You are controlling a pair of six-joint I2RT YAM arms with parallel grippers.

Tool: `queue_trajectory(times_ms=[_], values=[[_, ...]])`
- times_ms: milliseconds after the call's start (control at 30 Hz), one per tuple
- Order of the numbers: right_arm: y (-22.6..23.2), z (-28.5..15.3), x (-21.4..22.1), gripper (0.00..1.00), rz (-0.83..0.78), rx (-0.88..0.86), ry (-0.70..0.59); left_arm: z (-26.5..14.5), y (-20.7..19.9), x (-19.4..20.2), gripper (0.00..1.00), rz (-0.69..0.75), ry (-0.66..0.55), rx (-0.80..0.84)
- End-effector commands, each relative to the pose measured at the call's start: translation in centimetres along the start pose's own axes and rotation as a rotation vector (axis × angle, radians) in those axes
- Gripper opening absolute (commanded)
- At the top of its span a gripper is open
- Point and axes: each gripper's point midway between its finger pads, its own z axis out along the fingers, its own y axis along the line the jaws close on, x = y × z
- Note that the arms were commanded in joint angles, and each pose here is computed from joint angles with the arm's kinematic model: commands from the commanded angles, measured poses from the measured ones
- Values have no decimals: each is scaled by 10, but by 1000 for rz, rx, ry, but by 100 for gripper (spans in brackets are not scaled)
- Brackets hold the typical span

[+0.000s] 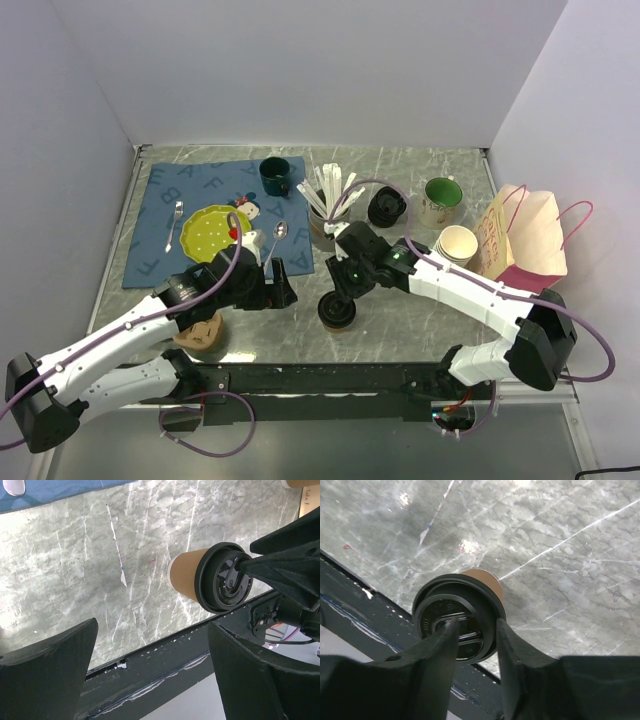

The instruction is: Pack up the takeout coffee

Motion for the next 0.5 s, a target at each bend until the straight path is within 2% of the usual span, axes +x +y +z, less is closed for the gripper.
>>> queue_trajectory(times_ms=[0,200,233,333,467], values=[[-2,5,1,40,-39,12,-13,-2,-10,-14,97,-12,-51,23],[-3,6,4,36,-53,16,-11,-2,-7,-13,97,-21,-51,16],[-3,5,4,29,-53,17,-11,-2,-7,-13,97,-23,-52,15],[-6,2,1,18,-46,39,-26,-2,-6,-12,97,-29,-54,15],[-17,-7,-5,10,-14,108,-66,-3,-4,-12,97,-28,-57,7]])
